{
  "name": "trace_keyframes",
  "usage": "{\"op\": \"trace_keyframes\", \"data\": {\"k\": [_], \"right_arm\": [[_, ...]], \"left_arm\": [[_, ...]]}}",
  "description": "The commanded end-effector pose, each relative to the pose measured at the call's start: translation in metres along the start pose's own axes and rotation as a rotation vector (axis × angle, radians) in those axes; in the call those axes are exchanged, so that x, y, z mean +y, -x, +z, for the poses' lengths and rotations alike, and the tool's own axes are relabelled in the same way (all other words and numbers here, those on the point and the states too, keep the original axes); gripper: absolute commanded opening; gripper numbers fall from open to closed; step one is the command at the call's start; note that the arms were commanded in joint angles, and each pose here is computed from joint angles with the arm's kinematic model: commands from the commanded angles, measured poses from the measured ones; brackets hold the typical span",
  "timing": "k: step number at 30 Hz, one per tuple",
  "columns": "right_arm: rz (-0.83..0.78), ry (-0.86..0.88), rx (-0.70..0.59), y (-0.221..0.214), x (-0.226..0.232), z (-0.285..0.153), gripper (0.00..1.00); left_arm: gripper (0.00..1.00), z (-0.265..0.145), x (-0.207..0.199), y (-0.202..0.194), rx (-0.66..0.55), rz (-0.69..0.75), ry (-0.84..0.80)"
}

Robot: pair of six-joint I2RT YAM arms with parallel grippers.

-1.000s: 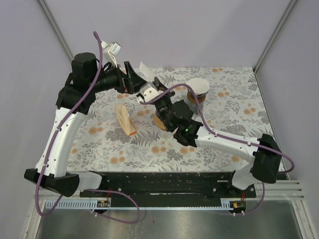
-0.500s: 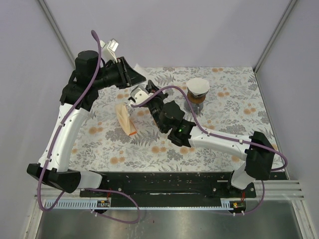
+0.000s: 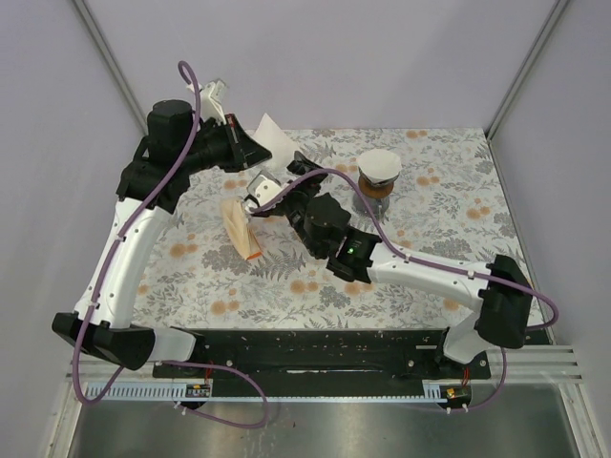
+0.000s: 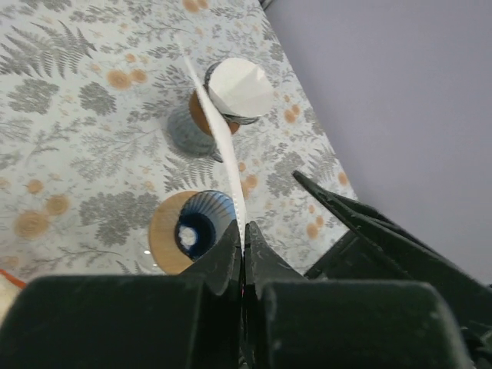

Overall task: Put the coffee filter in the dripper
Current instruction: Adjust the coffee filter.

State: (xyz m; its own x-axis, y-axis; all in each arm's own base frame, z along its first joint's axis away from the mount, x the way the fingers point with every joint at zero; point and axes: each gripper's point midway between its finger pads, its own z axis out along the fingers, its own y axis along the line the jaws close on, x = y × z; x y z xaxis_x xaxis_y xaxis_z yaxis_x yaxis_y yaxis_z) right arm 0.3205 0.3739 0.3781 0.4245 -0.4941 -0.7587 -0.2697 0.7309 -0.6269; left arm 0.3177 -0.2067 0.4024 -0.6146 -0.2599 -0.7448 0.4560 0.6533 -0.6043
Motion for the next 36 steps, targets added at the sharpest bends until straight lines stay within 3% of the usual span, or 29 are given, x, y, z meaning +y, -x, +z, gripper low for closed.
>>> {"op": "trace_keyframes", "data": {"k": [1,4,9,19,30,36], "right_arm": [[0.115,0.208,-0.019,0.018,0.000,-0.030,0.98],[0.196,0.409,0.001,0.016,0.010,-0.050,0.99],[0.418,0.727,0.003,0.026,0.006,-0.080,0.99],[0.550,0.963,0.024,0.046,0.005,-0.094,0.99],[0.515,1.185,-0.052,0.065,0.023,-0.107,0.99],[0.566,1.339,-0.037,0.064,0.046,-0.114,0.84]], "left_arm": [[0.00,-0.019,0.008,0.010,-0.061,0.204,0.059],[0.00,-0.028,0.012,0.006,-0.049,0.340,0.072],[0.00,-0.044,-0.006,-0.018,0.045,0.536,-0.066],[0.00,-0.089,-0.037,-0.073,0.188,0.780,-0.317],[0.00,-0.102,-0.026,-0.114,0.352,0.908,-0.331],[0.00,-0.101,-0.032,-0.115,0.350,0.906,-0.365]]}}
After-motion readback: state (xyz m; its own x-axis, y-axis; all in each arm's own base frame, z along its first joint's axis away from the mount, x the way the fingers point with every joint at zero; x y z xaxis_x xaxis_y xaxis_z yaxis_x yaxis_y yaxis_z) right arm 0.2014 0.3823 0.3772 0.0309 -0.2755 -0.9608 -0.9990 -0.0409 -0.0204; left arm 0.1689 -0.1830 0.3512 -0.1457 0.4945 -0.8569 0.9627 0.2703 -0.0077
